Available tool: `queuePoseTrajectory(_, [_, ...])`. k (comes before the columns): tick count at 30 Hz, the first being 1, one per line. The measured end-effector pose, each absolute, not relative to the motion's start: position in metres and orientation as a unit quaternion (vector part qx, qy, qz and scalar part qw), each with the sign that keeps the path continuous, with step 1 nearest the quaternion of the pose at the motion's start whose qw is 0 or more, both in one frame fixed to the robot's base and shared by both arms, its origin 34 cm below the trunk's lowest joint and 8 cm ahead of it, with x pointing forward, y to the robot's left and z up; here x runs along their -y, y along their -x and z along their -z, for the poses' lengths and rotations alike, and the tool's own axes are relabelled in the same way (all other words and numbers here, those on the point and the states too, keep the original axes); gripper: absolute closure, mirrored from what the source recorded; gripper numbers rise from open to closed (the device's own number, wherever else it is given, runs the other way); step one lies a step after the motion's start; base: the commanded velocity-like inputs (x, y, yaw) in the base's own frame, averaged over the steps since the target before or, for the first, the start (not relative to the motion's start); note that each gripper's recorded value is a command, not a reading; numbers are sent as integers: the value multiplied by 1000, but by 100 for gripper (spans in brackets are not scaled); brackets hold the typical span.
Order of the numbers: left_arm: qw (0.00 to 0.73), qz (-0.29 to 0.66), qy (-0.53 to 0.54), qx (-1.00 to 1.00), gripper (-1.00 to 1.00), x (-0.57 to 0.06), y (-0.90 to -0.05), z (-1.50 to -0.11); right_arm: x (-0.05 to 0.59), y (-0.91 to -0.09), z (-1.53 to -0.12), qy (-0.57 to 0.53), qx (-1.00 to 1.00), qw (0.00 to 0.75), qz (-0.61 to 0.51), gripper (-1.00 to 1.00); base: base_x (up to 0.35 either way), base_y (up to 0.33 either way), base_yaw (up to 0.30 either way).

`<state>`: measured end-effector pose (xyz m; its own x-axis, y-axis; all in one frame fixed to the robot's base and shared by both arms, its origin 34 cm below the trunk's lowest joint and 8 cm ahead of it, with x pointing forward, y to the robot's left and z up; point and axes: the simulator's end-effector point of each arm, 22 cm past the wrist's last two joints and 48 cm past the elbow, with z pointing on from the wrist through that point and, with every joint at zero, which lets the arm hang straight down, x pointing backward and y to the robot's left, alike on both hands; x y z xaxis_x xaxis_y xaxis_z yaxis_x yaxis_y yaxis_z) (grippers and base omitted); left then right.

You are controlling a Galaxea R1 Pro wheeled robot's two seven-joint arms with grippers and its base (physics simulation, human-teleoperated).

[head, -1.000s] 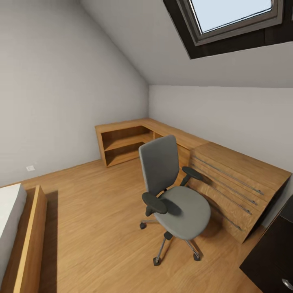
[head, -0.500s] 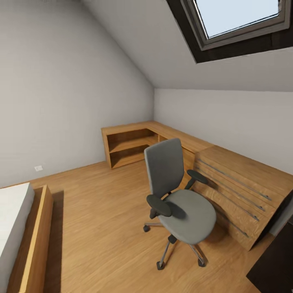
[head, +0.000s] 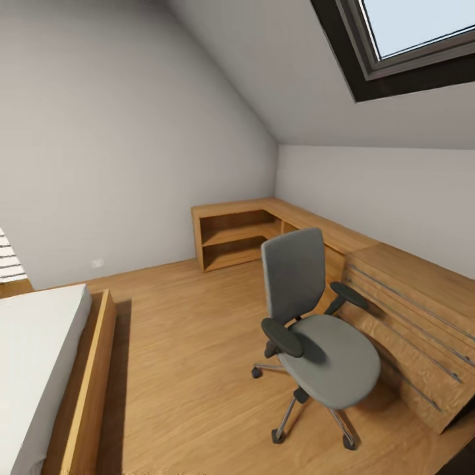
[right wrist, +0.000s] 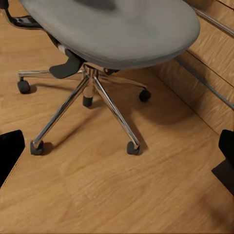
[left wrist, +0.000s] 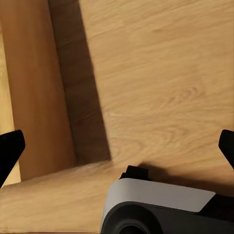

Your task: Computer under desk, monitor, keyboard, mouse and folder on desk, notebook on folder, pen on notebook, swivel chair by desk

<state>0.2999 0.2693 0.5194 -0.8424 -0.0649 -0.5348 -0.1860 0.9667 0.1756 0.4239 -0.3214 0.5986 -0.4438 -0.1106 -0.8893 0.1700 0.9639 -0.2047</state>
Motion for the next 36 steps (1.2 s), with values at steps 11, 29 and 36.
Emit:
queuePoseTrajectory(11, [270,-111,64,-954,-100,-270,-297,-518,321,-424,-599,-18,-839,528,133,-100,0,0,279])
queuePoseTrajectory(29, [345,-104,83,-929,-100,-267,-338,-542,314,-423,-595,-8,-843,522,127,-100,0,0,277])
queuePoseTrajectory(36, [317,-80,71,-943,-100,-238,-399,-552,267,-473,-622,-22,-813,574,93,-100,0,0,248])
